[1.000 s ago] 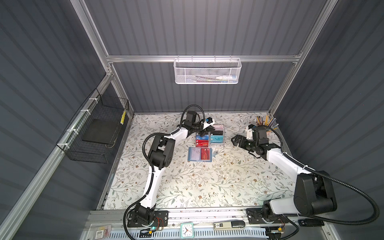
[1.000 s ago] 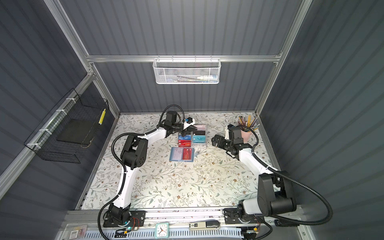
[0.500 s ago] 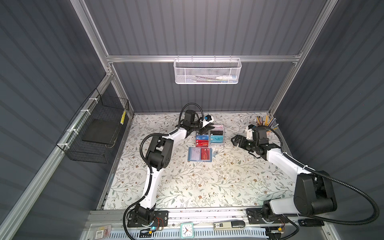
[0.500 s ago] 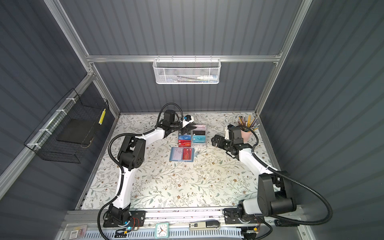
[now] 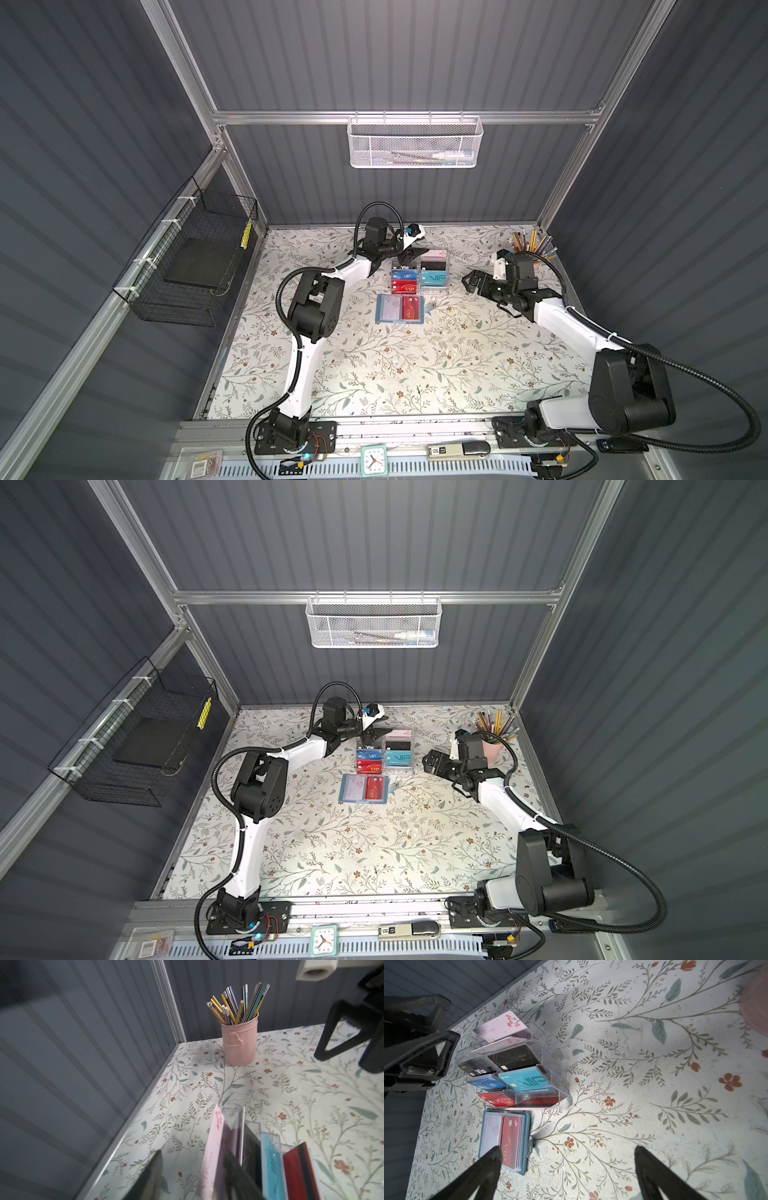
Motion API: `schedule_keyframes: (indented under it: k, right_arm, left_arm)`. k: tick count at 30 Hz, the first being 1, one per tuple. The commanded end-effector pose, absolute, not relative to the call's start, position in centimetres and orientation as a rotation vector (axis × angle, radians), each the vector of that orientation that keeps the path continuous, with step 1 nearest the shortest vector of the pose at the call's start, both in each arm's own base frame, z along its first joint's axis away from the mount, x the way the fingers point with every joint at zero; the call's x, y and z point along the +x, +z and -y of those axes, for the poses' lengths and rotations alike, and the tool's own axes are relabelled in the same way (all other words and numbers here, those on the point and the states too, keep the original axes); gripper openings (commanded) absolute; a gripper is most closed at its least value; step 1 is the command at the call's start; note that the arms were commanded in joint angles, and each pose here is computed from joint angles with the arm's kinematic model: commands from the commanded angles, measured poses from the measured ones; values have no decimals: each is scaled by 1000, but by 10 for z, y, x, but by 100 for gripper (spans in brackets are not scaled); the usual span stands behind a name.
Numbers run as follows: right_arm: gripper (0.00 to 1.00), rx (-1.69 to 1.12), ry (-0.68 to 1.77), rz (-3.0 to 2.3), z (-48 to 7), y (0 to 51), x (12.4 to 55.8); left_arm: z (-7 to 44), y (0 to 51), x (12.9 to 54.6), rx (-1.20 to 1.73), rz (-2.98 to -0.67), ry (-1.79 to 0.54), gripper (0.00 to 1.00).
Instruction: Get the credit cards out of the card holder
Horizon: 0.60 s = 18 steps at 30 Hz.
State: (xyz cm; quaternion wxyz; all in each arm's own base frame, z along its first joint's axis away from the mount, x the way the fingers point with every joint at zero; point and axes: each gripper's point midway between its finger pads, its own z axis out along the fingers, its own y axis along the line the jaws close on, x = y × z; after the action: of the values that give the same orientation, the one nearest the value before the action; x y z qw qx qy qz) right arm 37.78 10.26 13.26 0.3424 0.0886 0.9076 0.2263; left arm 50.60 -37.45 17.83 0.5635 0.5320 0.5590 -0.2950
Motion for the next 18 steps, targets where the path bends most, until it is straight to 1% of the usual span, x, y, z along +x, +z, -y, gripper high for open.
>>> schedule_keyframes:
  k: [1, 5, 10, 14, 18]
  right_arm:
    - [99, 196, 538, -2357, -102, 141, 386]
    - [99, 137, 469, -2390, -113, 144, 400]
    - [99, 56, 419, -2425, -136, 140, 428]
    - [99, 0, 384, -2450, -152, 137, 445]
    - [99, -29, 330, -2464, -158, 134, 457]
  left_arm:
    - [360, 239, 511, 1142, -1247, -635, 99]
    - [346, 263, 509, 1060, -1257, -650, 100]
    - [318, 297, 500, 838, -1270, -640, 100]
    - [297, 291, 485, 690, -1360, -682, 100]
    - [271, 291, 455, 567, -1330, -661, 100]
